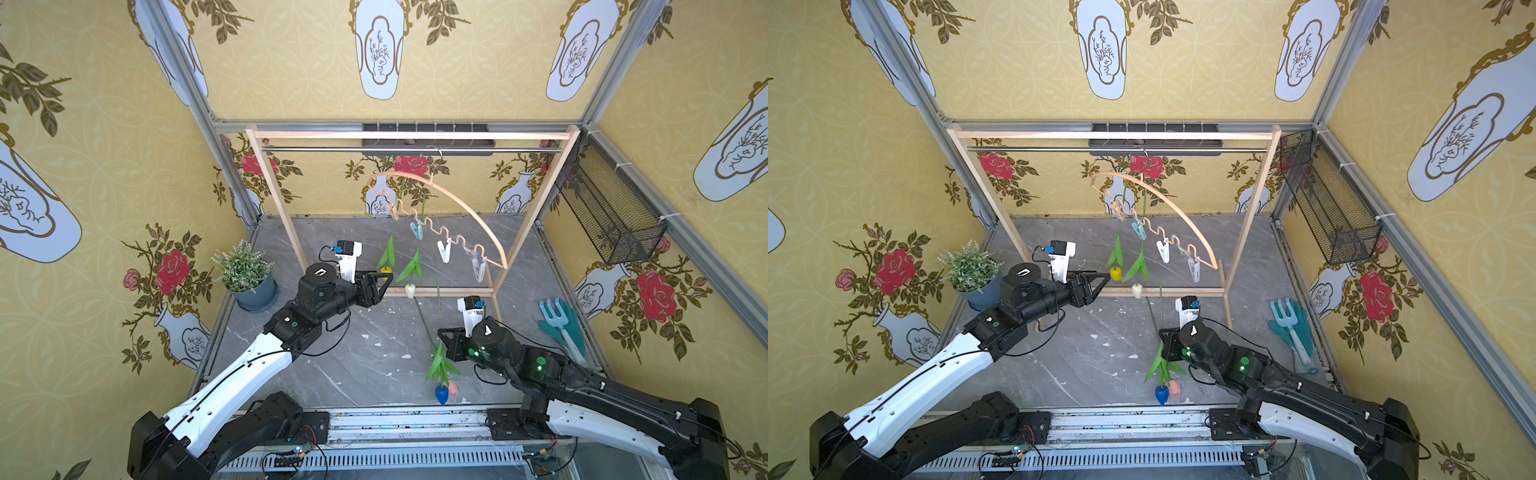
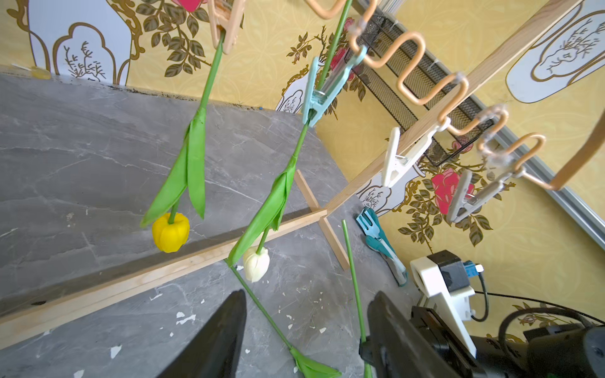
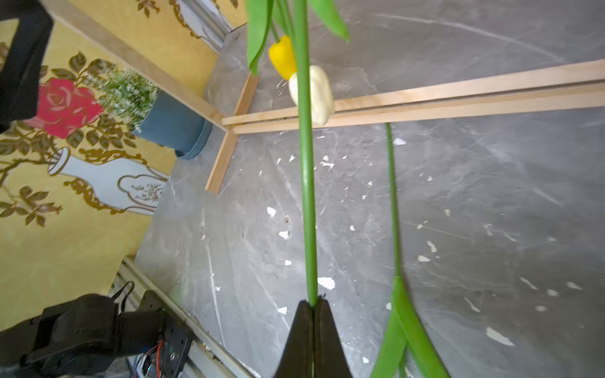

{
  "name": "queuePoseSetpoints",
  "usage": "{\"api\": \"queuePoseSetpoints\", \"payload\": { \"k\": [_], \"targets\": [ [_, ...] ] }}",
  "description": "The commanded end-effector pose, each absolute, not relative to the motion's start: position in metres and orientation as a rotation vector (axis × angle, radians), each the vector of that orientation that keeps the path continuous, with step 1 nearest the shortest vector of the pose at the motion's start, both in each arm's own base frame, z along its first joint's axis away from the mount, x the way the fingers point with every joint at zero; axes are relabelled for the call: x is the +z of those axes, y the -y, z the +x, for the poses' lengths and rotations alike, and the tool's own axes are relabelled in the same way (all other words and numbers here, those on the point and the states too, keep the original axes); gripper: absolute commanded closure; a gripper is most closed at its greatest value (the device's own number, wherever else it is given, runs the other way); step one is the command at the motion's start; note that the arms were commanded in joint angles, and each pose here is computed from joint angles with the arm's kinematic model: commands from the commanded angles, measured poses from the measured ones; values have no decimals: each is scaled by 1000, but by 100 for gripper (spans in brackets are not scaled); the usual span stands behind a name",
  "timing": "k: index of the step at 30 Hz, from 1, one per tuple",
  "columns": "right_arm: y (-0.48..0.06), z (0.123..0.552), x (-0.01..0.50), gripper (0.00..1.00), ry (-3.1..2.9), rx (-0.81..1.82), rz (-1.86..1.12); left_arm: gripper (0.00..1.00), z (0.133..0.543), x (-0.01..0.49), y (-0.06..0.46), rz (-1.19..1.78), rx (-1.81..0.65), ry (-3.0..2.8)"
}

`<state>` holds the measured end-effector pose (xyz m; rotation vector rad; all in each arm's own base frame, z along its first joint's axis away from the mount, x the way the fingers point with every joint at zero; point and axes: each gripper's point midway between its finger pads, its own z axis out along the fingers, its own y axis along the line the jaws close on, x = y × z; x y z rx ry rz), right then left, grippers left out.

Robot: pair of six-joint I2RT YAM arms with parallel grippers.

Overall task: Dry the flowers on a clothes hanger
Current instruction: Open the clamp at the hanger.

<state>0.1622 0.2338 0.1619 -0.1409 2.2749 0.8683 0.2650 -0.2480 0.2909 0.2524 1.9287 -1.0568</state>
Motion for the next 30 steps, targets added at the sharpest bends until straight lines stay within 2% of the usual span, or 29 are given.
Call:
{"api": "queuePoseSetpoints", "payload": {
  "k": [1, 9, 19, 30],
  "targets": [
    [-213, 174, 158, 100, -2288, 751, -35, 36, 263, 304, 249, 277, -1079, -1865],
    [-183, 197, 153, 100, -2309, 685, 94, 32, 257, 305, 252, 323, -1097, -1853],
    [-162, 223, 201, 100, -2129, 702, 86, 28, 256, 310, 262, 389, -1124, -1833],
    [-177, 245, 227, 100, -2086, 929, -46, 27, 257, 309, 283, 459, -1210, -1823]
  ]
}}
